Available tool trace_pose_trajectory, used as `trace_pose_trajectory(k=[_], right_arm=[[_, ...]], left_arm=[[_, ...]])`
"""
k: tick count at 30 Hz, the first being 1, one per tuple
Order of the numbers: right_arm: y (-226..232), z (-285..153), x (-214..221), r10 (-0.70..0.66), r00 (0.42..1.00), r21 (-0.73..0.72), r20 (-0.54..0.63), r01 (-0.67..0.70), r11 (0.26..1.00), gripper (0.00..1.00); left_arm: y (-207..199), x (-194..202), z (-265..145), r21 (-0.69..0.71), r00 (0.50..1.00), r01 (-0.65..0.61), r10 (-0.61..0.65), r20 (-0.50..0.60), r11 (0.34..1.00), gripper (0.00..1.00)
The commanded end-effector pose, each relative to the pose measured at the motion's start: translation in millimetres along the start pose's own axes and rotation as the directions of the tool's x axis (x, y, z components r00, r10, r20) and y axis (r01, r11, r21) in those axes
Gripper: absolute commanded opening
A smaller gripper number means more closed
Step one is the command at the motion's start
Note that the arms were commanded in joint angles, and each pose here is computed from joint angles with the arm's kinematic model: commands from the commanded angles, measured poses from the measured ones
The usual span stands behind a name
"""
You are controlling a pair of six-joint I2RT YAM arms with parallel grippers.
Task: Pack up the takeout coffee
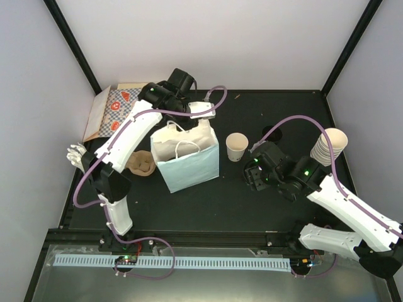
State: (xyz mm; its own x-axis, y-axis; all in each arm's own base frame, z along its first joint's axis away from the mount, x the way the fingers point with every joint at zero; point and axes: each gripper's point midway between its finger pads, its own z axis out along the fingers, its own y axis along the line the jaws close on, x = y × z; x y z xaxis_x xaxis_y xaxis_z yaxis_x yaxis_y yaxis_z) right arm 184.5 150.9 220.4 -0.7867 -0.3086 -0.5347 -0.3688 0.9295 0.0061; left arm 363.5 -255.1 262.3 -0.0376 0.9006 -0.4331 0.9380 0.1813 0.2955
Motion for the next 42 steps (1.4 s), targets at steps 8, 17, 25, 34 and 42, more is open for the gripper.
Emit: trace_pose_trajectory(k=[8,17,25,34,42], right_arm=[[-2,-3,-8,0.012,0.999,0.012,0.034,-0.012,1.0,0.66],[-1,0,-10,0.01,0.999,0.006,0.043,-0.01,1.0,0.66],[19,8,-23,0.002,0.998,-0.07,0.068,0.003,0.998,0.65],[28,20,-28,-0.003,0.997,-0.093,0.077,0.01,0.996,0.65],[31,26,-31,-0.001,0.996,-0.103,0.093,0.01,0.995,0.65]], left_arm=[[30,-4,-39,-0.183,0.883,0.468,-0.462,0.076,0.865,0.02],[-9,24,-38,-0.107,0.616,0.781,-0.787,-0.029,0.615,0.02],[-24,13,-46,0.032,0.383,0.924,-0.92,-0.088,0.382,0.02],[-30,33,-57,0.067,0.157,0.987,-0.974,-0.164,0.148,0.02],[-35,33,-69,0.187,-0.056,0.979,-0.99,-0.127,-0.079,0.02]])
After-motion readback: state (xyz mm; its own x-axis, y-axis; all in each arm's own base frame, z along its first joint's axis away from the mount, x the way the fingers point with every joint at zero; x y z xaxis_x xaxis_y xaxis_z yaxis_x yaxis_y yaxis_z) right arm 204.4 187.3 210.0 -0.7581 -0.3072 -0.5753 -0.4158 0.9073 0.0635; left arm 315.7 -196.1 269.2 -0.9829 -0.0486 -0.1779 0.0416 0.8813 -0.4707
